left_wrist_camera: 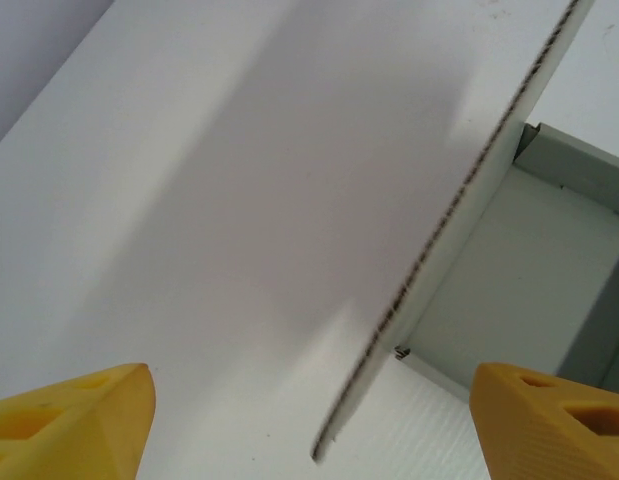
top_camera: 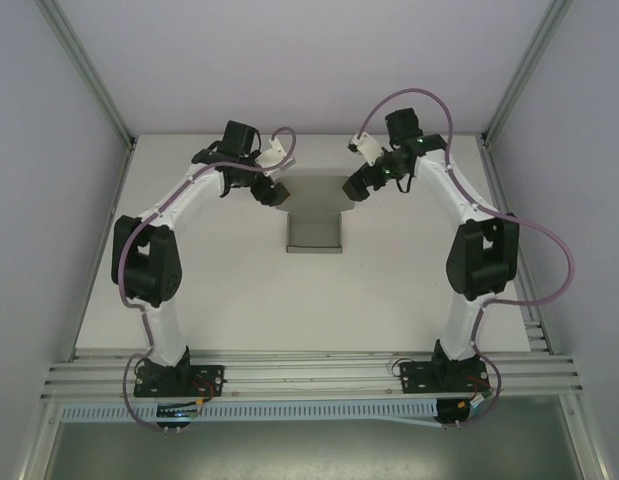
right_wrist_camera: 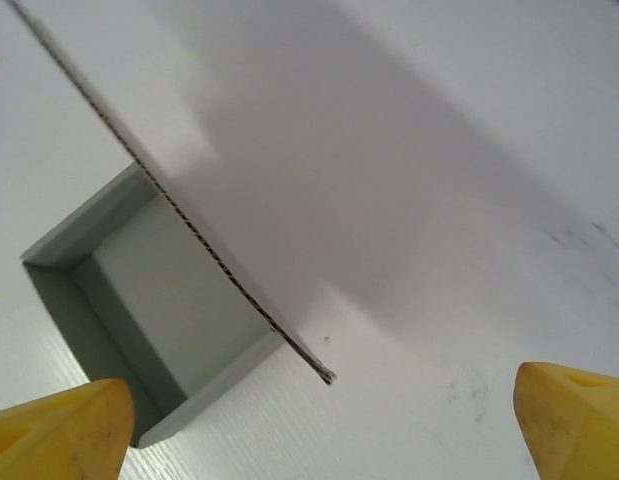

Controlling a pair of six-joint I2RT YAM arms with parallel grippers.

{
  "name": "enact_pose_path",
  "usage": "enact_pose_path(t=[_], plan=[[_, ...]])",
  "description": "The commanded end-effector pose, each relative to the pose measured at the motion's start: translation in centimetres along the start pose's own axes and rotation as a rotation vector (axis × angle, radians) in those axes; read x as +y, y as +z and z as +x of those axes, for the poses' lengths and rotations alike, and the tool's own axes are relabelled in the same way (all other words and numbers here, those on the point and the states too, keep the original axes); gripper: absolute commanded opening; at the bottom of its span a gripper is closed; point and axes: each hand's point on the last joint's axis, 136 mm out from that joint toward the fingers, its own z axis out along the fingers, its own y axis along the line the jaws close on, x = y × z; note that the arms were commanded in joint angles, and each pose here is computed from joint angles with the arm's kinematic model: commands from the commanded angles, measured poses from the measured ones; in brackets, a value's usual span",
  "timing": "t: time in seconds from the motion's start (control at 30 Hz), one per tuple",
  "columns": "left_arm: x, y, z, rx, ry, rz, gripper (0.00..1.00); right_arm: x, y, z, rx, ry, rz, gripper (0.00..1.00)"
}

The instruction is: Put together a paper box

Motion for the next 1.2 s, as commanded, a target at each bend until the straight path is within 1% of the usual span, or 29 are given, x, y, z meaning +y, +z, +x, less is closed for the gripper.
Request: enact_pose_path(t=[0.0,0.07,0.13,0.27,0.3,0.4,0.47,0.5,0.57,0.6,0.67,0.73,0.8,0.87,0.9,0.97,1.0,1.03,1.17], plan=[[-1.2,0.0,0.6,0.025,0.036,0.100,0.77,2.5,1.0,1.7,0.077,-0.077,-0.193,0.91],[-1.4,0.0,0.1,0.013,0.049,0.126,0.70,2.2,1.4,1.7,0.099,-0.062,-0.206,0.85],[-1.4,0.2,0.0,0.014,0.054,0.136,0.65,1.9,1.9,1.9,0.113,-0.053,-0.213,0.75],[-1.9,0.7,0.9,0.066,0.061,0.180,0.64,1.9,2.6,2.3,0.146,-0.032,-0.233,0.61],[-1.8,0.9,1.1,0.079,0.059,0.184,0.61,1.9,2.8,2.4,0.152,-0.027,-0.235,0.60],[-1.4,1.2,1.5,0.111,0.065,0.177,0.60,1.6,3.3,2.6,0.163,-0.024,-0.220,0.56],[-1.3,1.4,1.7,0.121,0.069,0.176,0.59,1.4,3.5,2.7,0.166,-0.017,-0.211,0.46],[-1.3,1.5,1.6,0.124,0.070,0.177,0.59,1.4,3.6,2.8,0.169,-0.018,-0.211,0.45],[-1.3,1.5,1.6,0.123,0.071,0.185,0.58,1.4,3.7,2.9,0.175,-0.017,-0.215,0.36],[-1.3,1.6,1.5,0.123,0.072,0.190,0.57,1.4,3.7,3.0,0.180,-0.020,-0.216,0.34],[-1.7,1.6,1.7,0.131,0.073,0.215,0.48,1.4,3.9,3.1,0.188,-0.024,-0.217,0.24],[-1.9,1.7,1.7,0.125,0.076,0.228,0.37,1.5,3.9,3.2,0.193,-0.030,-0.225,0.21],[-2.0,1.8,1.7,0.128,0.073,0.235,0.30,1.7,4.0,3.4,0.200,-0.034,-0.230,0.18],[-2.1,1.7,1.9,0.139,0.070,0.245,0.26,2.0,4.1,3.4,0.205,-0.037,-0.239,0.19],[-2.2,1.8,2.1,0.145,0.068,0.246,0.22,2.1,4.2,3.5,0.208,-0.038,-0.245,0.19],[-2.3,1.8,2.3,0.153,0.063,0.248,0.10,2.4,4.3,3.6,0.212,-0.042,-0.255,0.18],[-2.3,1.8,2.4,0.156,0.061,0.246,0.01,2.6,4.4,3.6,0.212,-0.046,-0.258,0.16],[-2.2,1.8,2.3,0.156,0.056,0.240,0.00,2.8,4.5,3.6,0.214,-0.049,-0.262,0.16],[-2.0,1.5,1.9,0.138,0.042,0.215,0.00,3.0,4.8,3.1,0.200,-0.049,-0.244,0.13]])
